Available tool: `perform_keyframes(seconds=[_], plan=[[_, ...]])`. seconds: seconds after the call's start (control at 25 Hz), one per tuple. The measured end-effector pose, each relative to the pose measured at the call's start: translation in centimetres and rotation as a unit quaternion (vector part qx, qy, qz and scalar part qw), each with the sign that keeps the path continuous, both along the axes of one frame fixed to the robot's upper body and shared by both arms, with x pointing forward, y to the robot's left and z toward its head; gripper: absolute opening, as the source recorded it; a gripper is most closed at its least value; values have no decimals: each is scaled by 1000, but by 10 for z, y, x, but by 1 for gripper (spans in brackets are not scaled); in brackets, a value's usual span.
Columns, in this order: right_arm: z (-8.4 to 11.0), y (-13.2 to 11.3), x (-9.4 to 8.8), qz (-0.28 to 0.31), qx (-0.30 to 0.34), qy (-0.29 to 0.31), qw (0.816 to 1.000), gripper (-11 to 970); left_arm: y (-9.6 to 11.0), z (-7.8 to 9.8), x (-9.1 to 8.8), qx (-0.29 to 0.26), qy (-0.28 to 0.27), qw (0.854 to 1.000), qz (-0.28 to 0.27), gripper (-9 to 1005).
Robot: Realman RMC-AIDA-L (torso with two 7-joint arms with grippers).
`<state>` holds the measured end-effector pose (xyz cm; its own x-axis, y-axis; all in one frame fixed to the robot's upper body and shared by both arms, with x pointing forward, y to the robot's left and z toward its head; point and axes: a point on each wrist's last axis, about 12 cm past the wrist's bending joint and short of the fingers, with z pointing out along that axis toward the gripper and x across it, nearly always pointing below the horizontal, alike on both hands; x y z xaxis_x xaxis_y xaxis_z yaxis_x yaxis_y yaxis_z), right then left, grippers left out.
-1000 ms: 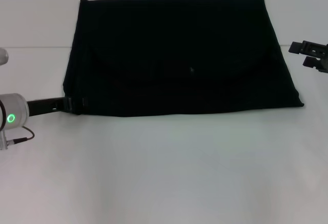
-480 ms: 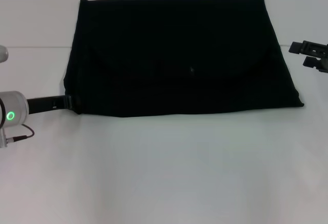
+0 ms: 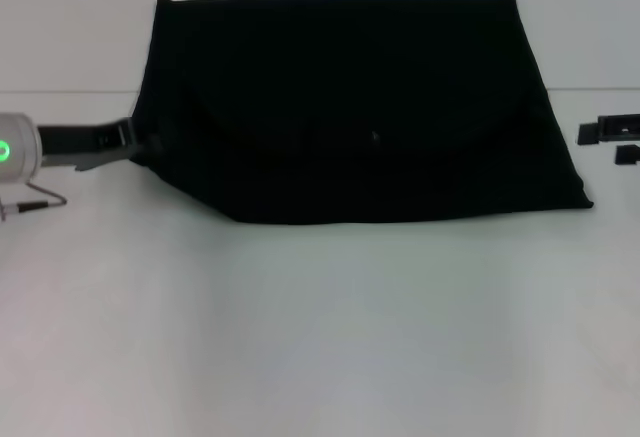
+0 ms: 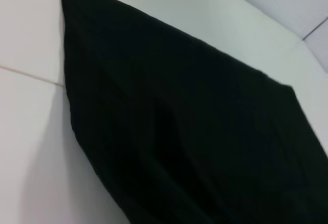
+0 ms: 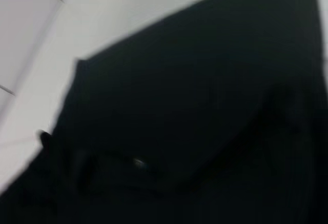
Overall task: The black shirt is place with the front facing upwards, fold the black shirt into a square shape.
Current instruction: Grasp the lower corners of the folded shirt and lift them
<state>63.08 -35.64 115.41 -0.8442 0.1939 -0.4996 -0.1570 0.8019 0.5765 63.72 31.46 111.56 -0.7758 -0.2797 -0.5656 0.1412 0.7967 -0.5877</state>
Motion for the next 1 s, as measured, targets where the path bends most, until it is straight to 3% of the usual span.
perform_keyframes(seconds=[0.24, 0.76, 1.0], plan=[[3, 5, 16, -16, -81, 28, 996, 850, -5, 13, 11, -2, 5, 1000, 2, 2], [-35, 45, 25, -20, -130, 24, 991, 851, -4, 11, 13, 2, -3, 1000, 15, 3], [-39, 54, 28, -18, -137, 20, 990, 770, -5, 10, 13, 2, -4, 1000, 17, 2]])
